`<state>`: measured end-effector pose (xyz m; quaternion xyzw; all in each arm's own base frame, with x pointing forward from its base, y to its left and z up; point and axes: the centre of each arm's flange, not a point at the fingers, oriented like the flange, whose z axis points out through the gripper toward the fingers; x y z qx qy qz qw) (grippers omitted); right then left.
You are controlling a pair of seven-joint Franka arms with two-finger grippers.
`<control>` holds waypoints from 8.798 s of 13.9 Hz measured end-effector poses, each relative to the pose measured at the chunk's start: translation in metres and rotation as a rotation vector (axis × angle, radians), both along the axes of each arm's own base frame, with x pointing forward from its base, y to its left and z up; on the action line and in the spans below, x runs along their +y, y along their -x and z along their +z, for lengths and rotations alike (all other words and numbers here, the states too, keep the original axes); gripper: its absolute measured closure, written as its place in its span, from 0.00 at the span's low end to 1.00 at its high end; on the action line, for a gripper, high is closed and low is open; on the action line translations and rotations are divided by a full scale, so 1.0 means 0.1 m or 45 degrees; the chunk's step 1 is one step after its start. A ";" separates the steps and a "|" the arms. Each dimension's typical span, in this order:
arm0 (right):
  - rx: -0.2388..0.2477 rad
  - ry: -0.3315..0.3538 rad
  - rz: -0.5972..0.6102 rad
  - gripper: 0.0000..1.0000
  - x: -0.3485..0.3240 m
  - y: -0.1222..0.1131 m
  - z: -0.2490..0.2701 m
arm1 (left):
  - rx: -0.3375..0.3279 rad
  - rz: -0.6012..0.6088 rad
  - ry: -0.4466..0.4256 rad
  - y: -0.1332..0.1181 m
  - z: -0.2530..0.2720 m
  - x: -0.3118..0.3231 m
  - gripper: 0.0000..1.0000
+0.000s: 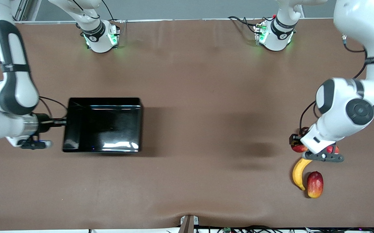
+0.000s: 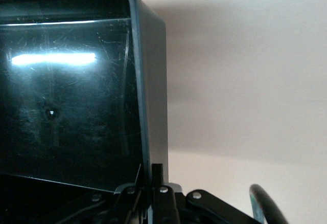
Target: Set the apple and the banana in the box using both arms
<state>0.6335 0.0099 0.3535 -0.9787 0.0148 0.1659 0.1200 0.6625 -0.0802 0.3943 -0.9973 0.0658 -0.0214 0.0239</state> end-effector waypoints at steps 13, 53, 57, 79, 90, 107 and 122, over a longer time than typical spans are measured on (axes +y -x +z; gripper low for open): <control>-0.133 0.059 -0.089 0.94 3.48 0.39 -0.65 | 0.106 0.294 0.070 1.00 0.60 -2.06 0.34; -0.289 0.313 -0.139 0.00 -0.77 1.07 3.22 | 0.032 -0.445 -0.011 -0.34 -1.07 0.15 0.00; -0.278 0.308 -0.121 0.00 -0.70 1.18 3.13 | -0.022 -0.691 -0.132 -0.42 -1.47 0.18 0.00; -0.350 0.313 -0.078 0.00 -0.50 1.17 3.30 | -0.094 -0.772 -0.101 -0.38 -0.45 -0.45 0.66; -0.354 0.316 -0.090 0.00 -0.55 1.11 3.19 | -0.089 -0.303 0.094 0.71 -0.21 -3.26 0.66; -0.333 0.314 -0.085 0.00 -0.55 1.10 3.12 | -0.024 -0.198 0.050 1.31 -1.91 -4.41 0.66; -0.325 0.313 -0.080 0.00 -0.53 1.10 3.10 | -0.302 0.183 0.025 0.23 0.49 -2.91 0.00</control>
